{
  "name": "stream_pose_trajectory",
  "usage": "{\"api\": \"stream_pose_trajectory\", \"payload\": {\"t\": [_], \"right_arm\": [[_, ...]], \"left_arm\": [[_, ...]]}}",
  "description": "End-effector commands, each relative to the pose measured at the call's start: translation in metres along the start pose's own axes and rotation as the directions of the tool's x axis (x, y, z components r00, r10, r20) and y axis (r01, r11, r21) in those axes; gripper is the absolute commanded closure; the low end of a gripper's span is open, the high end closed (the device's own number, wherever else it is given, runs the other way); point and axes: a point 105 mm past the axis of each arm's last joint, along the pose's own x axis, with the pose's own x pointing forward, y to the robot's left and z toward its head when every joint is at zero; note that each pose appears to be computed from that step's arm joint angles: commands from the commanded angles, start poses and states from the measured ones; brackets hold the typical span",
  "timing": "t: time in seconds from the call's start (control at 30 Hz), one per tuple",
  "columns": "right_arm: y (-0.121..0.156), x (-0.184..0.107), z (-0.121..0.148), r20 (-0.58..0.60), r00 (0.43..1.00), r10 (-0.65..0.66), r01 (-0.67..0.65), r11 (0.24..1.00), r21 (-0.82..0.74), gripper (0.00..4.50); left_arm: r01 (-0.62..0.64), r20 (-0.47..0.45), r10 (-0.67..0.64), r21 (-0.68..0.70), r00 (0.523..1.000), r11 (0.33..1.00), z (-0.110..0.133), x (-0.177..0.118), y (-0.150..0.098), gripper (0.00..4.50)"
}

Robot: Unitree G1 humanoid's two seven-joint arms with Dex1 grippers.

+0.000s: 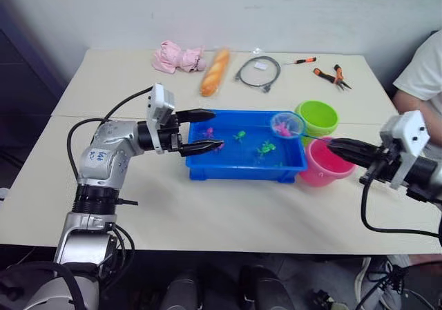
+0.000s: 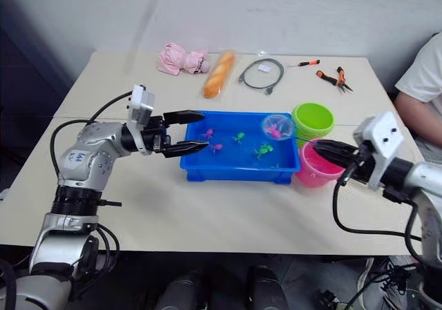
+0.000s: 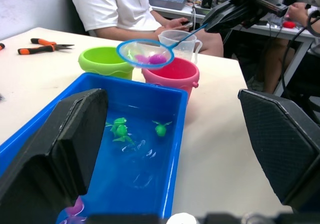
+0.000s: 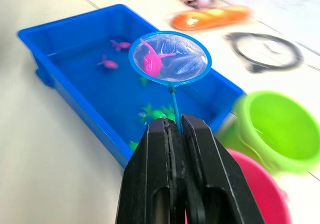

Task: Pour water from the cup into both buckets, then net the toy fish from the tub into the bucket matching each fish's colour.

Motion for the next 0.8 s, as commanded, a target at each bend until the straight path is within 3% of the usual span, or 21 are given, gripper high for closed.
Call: {"api": "stream_pose_trajectory", "payload": {"t": [0.03,0.37,0.53,0.8], "right_arm": [[-0.009,-0.033,0.004,0.003,0.99,-0.144,0.144,0.988,-0.058,4.5],[-0.022,-0.078,-0.051,-0.086,0.914,-0.397,0.367,0.897,-0.245,4.5],[-0.02,-0.079,-0.062,-0.067,0.901,-0.429,0.358,0.821,-0.446,4.5],[-0.032,-0.072,-0.064,0.007,0.86,-0.511,0.399,0.662,-0.634,4.5]], "left_arm": [[0.065,0.023,-0.065,-0.003,0.998,0.998,0.009,0.012,-0.01,0.04],[0.087,0.009,-0.087,0.002,0.996,0.996,-0.005,0.028,-0.016,0.04],[0.06,-0.006,-0.06,0.0,0.998,0.998,-0.01,0.027,-0.014,0.04],[0.025,0.012,-0.024,-0.005,1.0,1.0,-0.011,0.025,-0.014,0.04]]}}
